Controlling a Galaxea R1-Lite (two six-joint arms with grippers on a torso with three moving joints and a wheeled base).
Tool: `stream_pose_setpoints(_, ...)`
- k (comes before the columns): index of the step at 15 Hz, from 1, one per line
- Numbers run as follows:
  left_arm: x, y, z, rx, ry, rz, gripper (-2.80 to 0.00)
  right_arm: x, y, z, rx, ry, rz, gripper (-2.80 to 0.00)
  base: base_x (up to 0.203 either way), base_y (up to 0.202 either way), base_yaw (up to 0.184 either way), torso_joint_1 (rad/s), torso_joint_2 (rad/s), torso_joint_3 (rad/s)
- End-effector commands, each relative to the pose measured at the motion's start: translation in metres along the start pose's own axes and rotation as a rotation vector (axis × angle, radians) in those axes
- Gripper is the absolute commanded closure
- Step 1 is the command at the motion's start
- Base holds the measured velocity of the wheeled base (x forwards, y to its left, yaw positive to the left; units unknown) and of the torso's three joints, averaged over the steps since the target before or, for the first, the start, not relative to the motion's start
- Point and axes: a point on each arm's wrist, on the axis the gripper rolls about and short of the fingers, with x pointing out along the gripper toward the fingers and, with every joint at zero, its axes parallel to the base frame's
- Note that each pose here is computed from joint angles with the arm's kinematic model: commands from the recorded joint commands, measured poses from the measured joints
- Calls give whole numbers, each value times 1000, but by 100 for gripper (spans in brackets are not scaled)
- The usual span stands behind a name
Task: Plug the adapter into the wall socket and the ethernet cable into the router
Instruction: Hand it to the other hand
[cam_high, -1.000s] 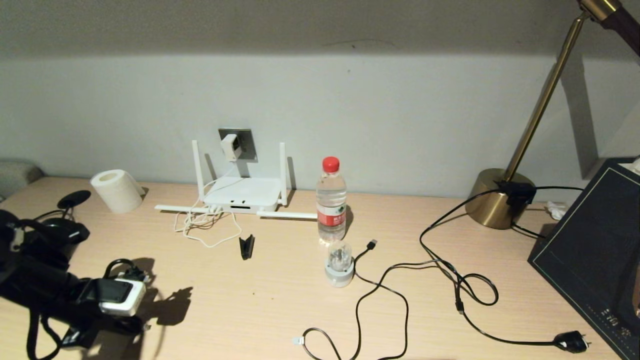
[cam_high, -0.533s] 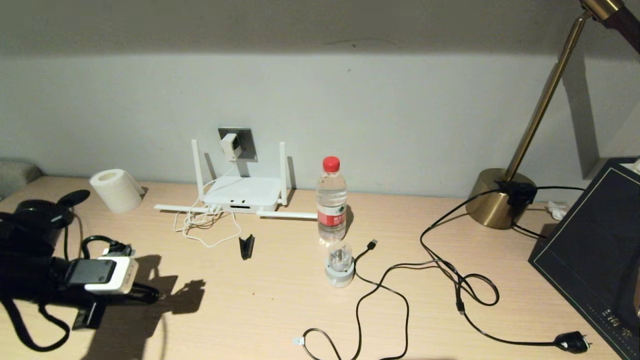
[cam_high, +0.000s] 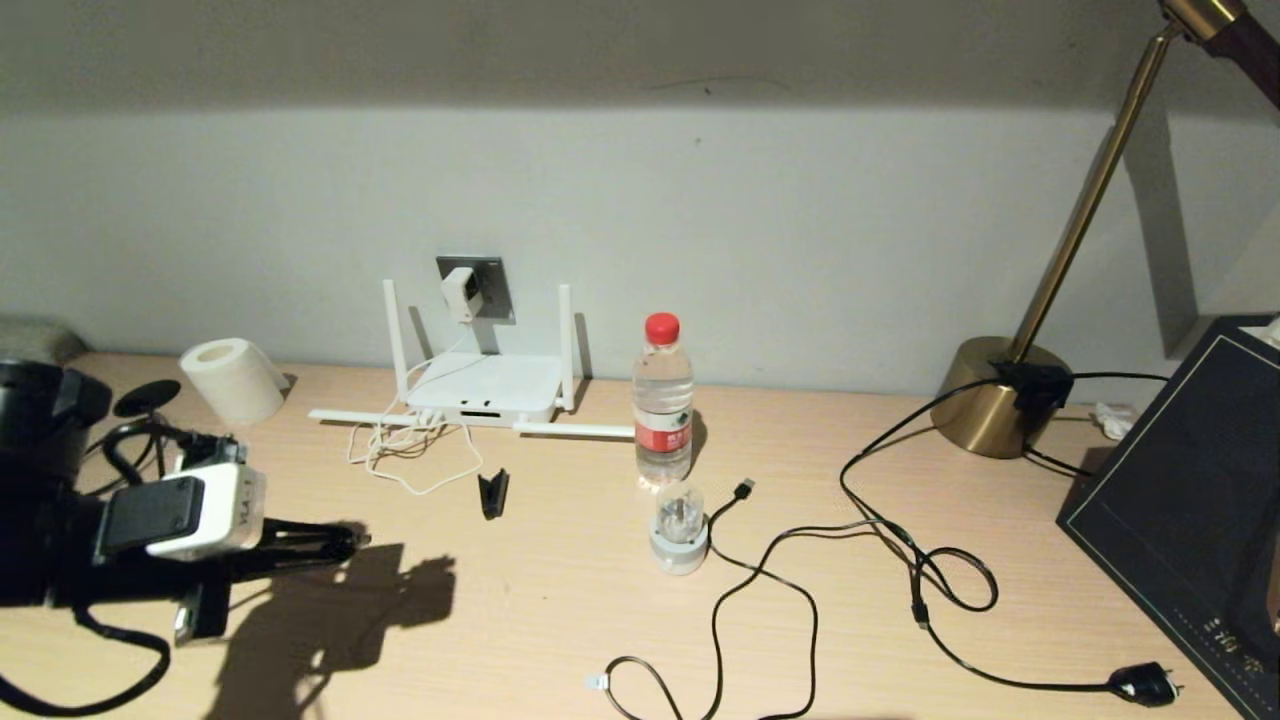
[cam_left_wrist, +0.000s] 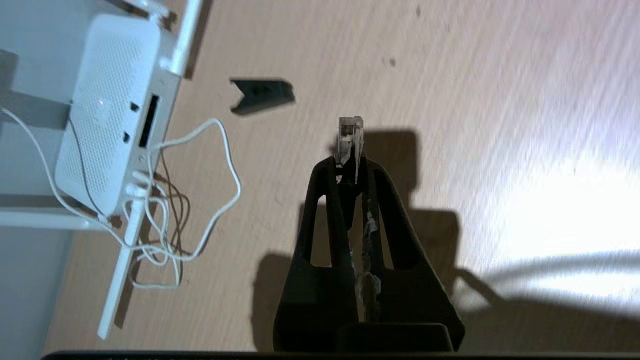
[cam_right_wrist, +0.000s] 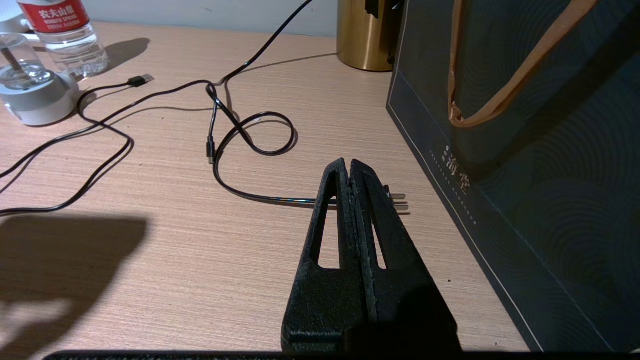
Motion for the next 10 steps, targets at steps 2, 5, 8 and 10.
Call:
stream_pose_setpoints(2, 15, 17, 16, 0, -22, 33, 0, 1, 0, -3, 0, 10, 1, 0, 0, 0, 0, 0, 0, 0)
stream_pose_setpoints(5, 34, 25, 43, 12, -20, 61, 0, 1, 0, -3, 0, 11, 1, 0, 0, 0, 0, 0, 0, 0)
stream_pose_setpoints(8, 62, 35, 71, 65, -46, 185, 0, 1, 0, -3, 0, 10, 1, 0, 0, 0, 0, 0, 0, 0)
stream_pose_setpoints(10, 78, 22, 84, 94, -72, 156, 0, 1, 0, -3, 0, 10, 1, 0, 0, 0, 0, 0, 0, 0)
